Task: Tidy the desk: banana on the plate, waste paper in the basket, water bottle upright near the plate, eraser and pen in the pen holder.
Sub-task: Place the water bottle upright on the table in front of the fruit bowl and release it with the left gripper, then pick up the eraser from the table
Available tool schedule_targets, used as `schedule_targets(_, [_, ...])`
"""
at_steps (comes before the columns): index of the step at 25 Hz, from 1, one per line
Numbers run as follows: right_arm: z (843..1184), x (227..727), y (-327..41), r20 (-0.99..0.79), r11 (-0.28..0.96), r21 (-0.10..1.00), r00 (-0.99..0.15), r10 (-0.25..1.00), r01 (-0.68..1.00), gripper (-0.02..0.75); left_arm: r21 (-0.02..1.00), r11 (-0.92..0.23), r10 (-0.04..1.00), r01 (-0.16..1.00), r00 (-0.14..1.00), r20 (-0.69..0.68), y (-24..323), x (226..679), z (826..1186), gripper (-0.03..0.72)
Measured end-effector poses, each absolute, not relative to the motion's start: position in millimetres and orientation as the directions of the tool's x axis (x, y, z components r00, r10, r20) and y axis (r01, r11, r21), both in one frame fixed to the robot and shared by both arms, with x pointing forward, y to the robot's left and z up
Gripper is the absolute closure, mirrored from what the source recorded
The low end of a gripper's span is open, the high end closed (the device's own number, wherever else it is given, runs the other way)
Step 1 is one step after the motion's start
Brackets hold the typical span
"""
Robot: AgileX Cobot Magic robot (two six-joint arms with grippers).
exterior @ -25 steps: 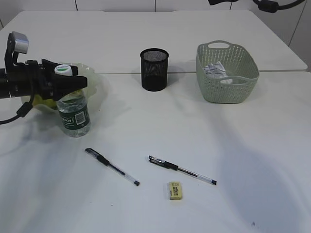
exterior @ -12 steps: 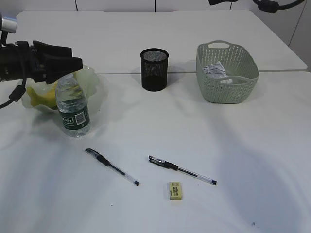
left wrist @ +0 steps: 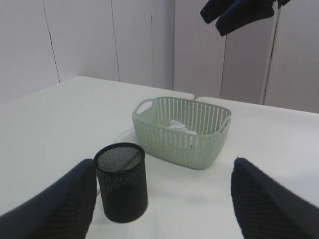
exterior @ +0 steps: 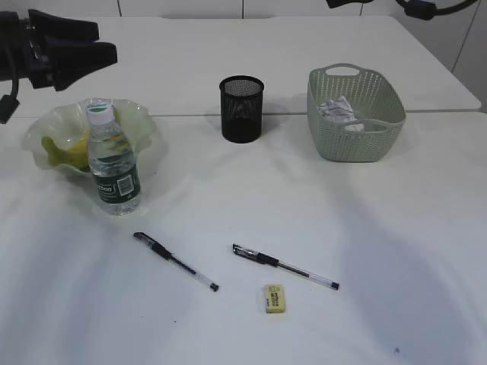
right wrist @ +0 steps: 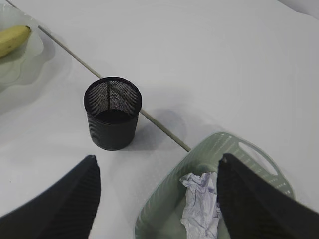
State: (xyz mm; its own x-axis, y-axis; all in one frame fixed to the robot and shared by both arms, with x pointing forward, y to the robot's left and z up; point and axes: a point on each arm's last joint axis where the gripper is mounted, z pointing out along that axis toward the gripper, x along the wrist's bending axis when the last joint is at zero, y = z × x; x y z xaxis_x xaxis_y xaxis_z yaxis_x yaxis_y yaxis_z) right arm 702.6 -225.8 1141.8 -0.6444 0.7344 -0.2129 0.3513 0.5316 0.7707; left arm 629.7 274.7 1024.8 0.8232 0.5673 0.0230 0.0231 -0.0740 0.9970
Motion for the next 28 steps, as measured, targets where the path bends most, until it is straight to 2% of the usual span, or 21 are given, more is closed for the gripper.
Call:
schedule_targets(11, [1142.8, 702.3, -224.1, -0.19, 0.511, 0.785, -0.648, 0.738, 0.352, 0.2, 0.992, -0.071, 0.582, -0.099, 0.804, 0.122, 272.4, 605.6, 1092.0, 0.095])
schedule_targets(23, [1143.1, 700.4, -221.1, -0.074, 0.417, 0.806, -0.628, 0.775, 0.419, 0.2, 0.99, -0.054, 0.563, -0.128, 0.815, 0.136, 269.8, 594.8, 1108.2, 0.17])
schedule_targets(28, [1138.5, 695.3, -220.2, 0.021, 0.379, 0.77, -0.615, 0.788, 0.513, 0.2, 0.997, -0.012, 0.558, -0.074, 0.827, 0.068, 269.2, 593.2, 1109.9, 0.195])
